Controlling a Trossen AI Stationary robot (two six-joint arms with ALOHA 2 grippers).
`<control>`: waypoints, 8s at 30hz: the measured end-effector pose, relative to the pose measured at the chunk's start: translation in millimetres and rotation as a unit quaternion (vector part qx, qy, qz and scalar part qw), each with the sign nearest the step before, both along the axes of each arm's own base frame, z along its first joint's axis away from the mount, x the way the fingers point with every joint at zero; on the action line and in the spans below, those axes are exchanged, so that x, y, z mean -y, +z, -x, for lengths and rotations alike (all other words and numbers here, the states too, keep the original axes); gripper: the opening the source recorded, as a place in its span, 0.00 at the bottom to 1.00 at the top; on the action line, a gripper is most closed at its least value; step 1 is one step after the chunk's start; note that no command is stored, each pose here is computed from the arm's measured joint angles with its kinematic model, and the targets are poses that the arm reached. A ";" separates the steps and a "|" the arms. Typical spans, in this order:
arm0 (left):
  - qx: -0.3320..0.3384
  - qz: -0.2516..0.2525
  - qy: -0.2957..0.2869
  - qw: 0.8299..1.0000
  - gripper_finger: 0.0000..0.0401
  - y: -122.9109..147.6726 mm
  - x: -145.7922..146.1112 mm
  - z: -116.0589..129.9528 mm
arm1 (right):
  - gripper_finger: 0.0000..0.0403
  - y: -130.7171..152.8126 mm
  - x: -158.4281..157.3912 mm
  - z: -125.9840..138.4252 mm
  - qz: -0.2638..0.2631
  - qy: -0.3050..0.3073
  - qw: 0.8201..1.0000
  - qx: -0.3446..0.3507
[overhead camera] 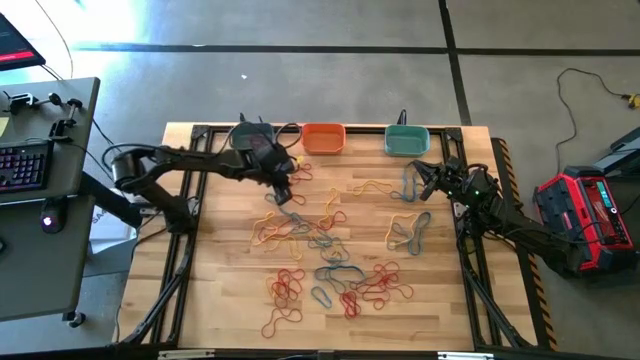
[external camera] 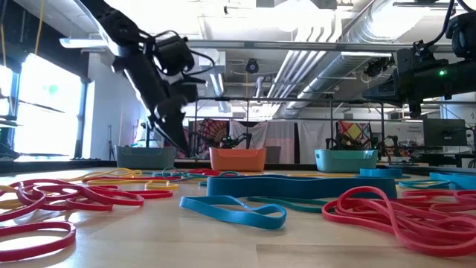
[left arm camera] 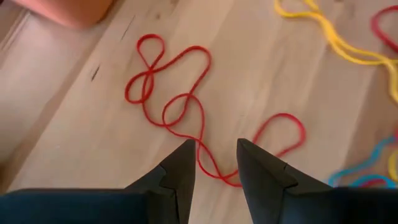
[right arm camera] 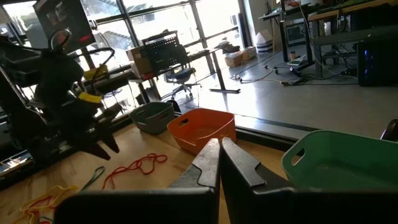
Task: Sort rubber bands into baskets
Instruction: Put the red rubber band into the blue bin
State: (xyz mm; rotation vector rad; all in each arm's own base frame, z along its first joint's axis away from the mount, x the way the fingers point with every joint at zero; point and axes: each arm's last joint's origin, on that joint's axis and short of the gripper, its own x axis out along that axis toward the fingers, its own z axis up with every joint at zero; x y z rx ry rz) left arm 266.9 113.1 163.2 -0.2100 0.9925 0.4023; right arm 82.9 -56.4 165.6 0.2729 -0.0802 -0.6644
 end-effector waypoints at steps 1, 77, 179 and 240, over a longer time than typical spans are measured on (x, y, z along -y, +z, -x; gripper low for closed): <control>-0.002 0.002 0.004 1.000 0.28 -3.1 -0.5 -1.2 | 0.00 0.0 0.0 0.0 0.000 0.000 1.000 0.000; -0.028 -0.162 0.264 0.950 0.00 14.9 -99.9 90.8 | 0.00 0.0 0.0 0.0 0.000 0.000 1.000 0.000; 0.018 -0.117 -0.050 0.992 0.04 -57.9 -46.4 -3.3 | 0.00 -0.1 0.0 0.0 0.000 0.000 1.000 0.000; 0.036 -0.238 0.317 0.917 0.00 21.8 -96.6 116.8 | 0.00 0.0 0.0 0.0 0.000 0.000 1.000 0.000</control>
